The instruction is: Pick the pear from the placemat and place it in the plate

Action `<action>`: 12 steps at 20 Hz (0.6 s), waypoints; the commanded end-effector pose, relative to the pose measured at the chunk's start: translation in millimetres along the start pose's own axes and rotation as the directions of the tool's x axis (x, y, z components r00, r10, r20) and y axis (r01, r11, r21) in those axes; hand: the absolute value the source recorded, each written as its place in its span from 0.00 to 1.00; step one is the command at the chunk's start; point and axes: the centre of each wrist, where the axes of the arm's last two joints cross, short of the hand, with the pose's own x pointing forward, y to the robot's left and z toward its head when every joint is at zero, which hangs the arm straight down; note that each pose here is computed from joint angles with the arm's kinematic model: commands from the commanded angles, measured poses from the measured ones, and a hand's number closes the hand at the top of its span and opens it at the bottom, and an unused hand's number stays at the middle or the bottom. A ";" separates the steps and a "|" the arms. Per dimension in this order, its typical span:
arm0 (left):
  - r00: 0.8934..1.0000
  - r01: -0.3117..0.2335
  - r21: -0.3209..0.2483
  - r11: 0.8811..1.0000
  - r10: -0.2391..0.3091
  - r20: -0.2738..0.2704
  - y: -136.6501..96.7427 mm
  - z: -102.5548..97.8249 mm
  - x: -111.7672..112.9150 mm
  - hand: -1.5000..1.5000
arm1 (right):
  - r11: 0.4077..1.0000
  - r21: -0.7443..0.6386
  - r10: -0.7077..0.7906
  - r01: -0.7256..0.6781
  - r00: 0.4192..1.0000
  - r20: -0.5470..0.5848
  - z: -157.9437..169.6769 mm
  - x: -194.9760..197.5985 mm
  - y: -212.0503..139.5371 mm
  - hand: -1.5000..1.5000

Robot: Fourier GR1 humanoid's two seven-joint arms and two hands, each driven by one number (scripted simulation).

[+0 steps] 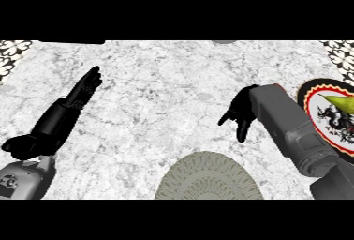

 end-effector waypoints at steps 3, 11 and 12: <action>1.000 -0.008 0.004 1.000 0.008 -0.017 -6.5 10.8 -8.3 0.50 | 0.982 0.166 0.093 -0.092 0.996 0.004 -57.0 13.2 20.8 1.00; 1.000 0.006 0.005 1.000 -0.006 -0.014 4.0 4.2 9.8 0.50 | 0.998 0.033 0.058 -0.056 0.997 -0.043 -43.5 5.8 14.7 1.00; 1.000 0.007 0.027 1.000 -0.007 -0.004 1.4 5.4 -6.1 0.50 | 0.997 -0.006 0.080 -0.080 0.996 -0.037 -37.0 14.1 16.7 1.00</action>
